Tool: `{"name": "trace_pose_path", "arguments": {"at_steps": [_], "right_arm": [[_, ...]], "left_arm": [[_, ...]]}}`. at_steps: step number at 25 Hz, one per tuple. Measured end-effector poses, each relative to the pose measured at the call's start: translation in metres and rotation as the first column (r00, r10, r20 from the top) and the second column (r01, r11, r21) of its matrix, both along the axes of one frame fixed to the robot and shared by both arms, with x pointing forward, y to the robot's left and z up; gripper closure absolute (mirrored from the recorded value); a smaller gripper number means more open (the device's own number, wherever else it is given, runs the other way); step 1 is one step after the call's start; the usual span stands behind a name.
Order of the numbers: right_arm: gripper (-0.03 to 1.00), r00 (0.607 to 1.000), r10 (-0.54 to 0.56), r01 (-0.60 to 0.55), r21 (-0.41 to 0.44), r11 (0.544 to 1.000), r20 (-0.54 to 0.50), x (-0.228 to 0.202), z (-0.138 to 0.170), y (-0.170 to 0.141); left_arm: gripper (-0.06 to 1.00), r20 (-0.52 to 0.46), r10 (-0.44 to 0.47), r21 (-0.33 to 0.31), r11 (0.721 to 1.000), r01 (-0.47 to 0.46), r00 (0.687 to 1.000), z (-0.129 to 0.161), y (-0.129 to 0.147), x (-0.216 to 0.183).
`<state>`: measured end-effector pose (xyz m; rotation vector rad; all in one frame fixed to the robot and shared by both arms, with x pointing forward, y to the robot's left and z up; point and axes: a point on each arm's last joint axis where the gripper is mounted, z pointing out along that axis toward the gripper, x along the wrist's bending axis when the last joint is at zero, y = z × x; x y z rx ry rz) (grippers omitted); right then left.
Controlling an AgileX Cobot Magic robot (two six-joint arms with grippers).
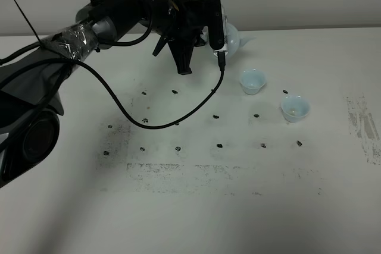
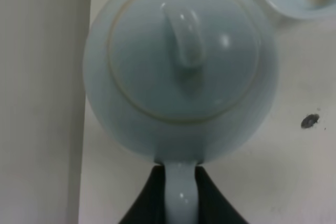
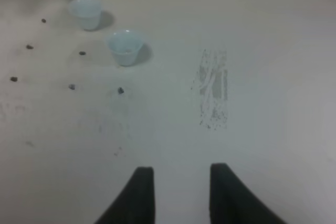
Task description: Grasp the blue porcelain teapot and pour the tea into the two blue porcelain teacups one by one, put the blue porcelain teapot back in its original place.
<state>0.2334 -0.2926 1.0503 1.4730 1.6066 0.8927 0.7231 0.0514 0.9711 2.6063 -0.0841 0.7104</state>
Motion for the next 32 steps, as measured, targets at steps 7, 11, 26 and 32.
{"name": "trace_pose_path", "arguments": {"at_steps": [7, 11, 26, 32], "right_arm": [[0.68, 1.000, 0.000, 0.000, 0.000, 1.000, 0.000, 0.0000, 0.0000, 0.0000], [0.68, 1.000, 0.000, 0.000, 0.000, 1.000, 0.000, 0.0000, 0.0000, 0.0000], [0.68, 1.000, 0.000, 0.000, 0.000, 1.000, 0.000, 0.0000, 0.0000, 0.0000], [0.68, 1.000, 0.000, 0.000, 0.000, 1.000, 0.000, 0.0000, 0.0000, 0.0000]], "left_arm": [[0.91, 0.032, -0.071, 0.033, 0.997, 0.070, 0.997, -0.0002, -0.0052, -0.0024], [0.91, 0.060, -0.138, 0.077, 0.988, 0.133, 0.989, -0.0040, -0.0062, -0.0020], [0.91, 0.109, -0.211, 0.204, 0.961, 0.186, 0.971, -0.0060, -0.0008, 0.0013], [0.91, 0.124, -0.241, 0.240, 0.949, 0.207, 0.962, -0.0055, 0.0003, 0.0021]]}}
